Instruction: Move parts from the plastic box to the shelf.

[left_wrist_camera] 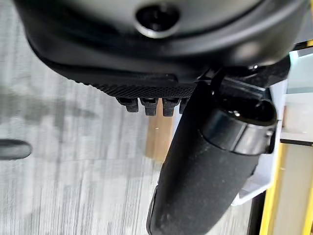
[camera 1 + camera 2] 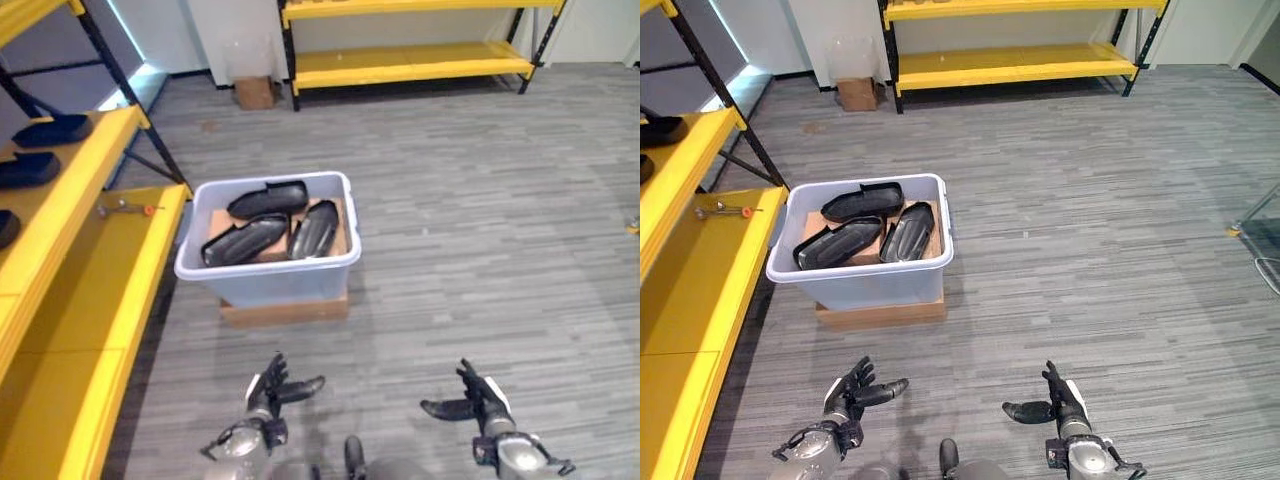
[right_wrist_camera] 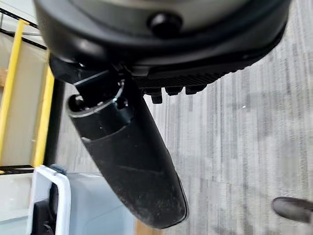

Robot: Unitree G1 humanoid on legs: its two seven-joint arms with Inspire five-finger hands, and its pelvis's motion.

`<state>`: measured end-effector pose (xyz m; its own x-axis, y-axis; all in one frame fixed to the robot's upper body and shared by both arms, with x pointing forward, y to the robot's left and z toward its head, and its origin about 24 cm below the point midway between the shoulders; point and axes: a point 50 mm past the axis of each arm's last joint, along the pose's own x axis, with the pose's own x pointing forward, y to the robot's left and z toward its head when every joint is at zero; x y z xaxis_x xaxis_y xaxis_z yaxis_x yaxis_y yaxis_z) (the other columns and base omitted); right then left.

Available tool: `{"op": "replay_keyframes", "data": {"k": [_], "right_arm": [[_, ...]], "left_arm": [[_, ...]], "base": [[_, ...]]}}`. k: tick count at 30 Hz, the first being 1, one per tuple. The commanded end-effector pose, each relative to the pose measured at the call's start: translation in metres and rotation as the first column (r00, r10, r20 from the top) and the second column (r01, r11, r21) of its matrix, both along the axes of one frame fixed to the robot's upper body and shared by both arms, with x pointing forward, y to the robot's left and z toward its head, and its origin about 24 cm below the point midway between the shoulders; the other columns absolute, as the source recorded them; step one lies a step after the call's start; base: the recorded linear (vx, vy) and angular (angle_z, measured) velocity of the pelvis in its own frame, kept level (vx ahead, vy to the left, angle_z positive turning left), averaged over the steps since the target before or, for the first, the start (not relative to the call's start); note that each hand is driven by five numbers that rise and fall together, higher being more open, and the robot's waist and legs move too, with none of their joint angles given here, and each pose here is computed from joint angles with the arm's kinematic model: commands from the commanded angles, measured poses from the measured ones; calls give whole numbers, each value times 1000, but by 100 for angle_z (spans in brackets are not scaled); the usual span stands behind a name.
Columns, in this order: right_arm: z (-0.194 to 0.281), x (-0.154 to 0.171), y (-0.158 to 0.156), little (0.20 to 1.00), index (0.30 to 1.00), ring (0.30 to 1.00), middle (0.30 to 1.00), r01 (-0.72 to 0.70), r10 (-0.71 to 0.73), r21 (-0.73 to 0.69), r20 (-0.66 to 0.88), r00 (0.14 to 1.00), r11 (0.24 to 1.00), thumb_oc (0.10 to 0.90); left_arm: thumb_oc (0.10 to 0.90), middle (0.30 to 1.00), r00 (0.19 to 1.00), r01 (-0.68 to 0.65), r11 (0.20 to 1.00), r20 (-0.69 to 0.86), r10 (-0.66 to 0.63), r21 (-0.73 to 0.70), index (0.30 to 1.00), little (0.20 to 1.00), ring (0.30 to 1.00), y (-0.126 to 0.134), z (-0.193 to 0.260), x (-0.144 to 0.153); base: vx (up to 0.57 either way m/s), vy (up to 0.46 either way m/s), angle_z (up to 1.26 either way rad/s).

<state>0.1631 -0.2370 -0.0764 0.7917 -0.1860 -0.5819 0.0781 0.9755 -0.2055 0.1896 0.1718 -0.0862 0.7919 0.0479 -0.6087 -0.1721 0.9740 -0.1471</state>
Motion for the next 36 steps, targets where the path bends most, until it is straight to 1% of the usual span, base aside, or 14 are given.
{"op": "replay_keyframes", "data": {"k": [1, 4, 5, 11, 17, 24, 28, 31, 36], "right_arm": [[35, 25, -15, 1000, 1000, 1000, 1000, 17, -2, -69, 200, 980, 997, 900], [30, 24, -12, 1000, 1000, 1000, 1000, 5, 8, -70, 184, 983, 998, 900], [27, 23, -6, 1000, 1000, 1000, 1000, -32, 43, -69, 162, 986, 997, 900], [27, 26, 4, 1000, 1000, 1000, 1000, -28, 26, 5, 176, 984, 1000, 900], [31, 34, 10, 1000, 1000, 1000, 1000, -63, 62, -5, 194, 979, 998, 900], [30, 33, 12, 1000, 1000, 1000, 1000, -56, 54, 6, 195, 979, 998, 900], [29, 35, 16, 1000, 1000, 1000, 1000, -57, 49, 36, 203, 978, 998, 900], [30, 35, 16, 1000, 1000, 1000, 1000, -65, 57, 32, 206, 977, 997, 900], [28, 29, 7, 1000, 1000, 1000, 1000, -51, 48, 13, 187, 981, 999, 900]], "left_arm": [[900, 1000, 990, 2, 1000, 144, -4, 14, 1000, 1000, 1000, 5, 22, 19], [900, 1000, 992, -24, 999, 128, 21, 28, 1000, 1000, 1000, 10, 19, 12], [900, 1000, 991, -45, 999, 123, 43, 16, 1000, 1000, 1000, 12, 18, 10], [900, 1000, 989, -41, 999, 146, 37, 29, 1000, 1000, 1000, 15, 23, 14], [900, 1000, 986, -60, 998, 161, 53, 37, 1000, 1000, 1000, 20, 27, 17], [900, 1000, 984, -47, 997, 172, 36, 61, 1000, 1000, 1000, 23, 30, 20], [900, 1000, 986, -36, 997, 168, 24, 68, 1000, 1000, 1000, 24, 29, 21], [900, 1000, 985, -41, 997, 172, 29, 63, 1000, 1000, 1000, 24, 29, 22], [900, 1000, 988, -33, 999, 155, 28, 28, 1000, 1000, 1000, 16, 24, 16]], "base": [[277, 111, 63], [290, 120, -6], [454, 185, -63], [273, 130, -38], [191, 91, -7], [88, 60, -1], [111, -38, 2], [135, -100, 0], [170, -175, 27]]}}
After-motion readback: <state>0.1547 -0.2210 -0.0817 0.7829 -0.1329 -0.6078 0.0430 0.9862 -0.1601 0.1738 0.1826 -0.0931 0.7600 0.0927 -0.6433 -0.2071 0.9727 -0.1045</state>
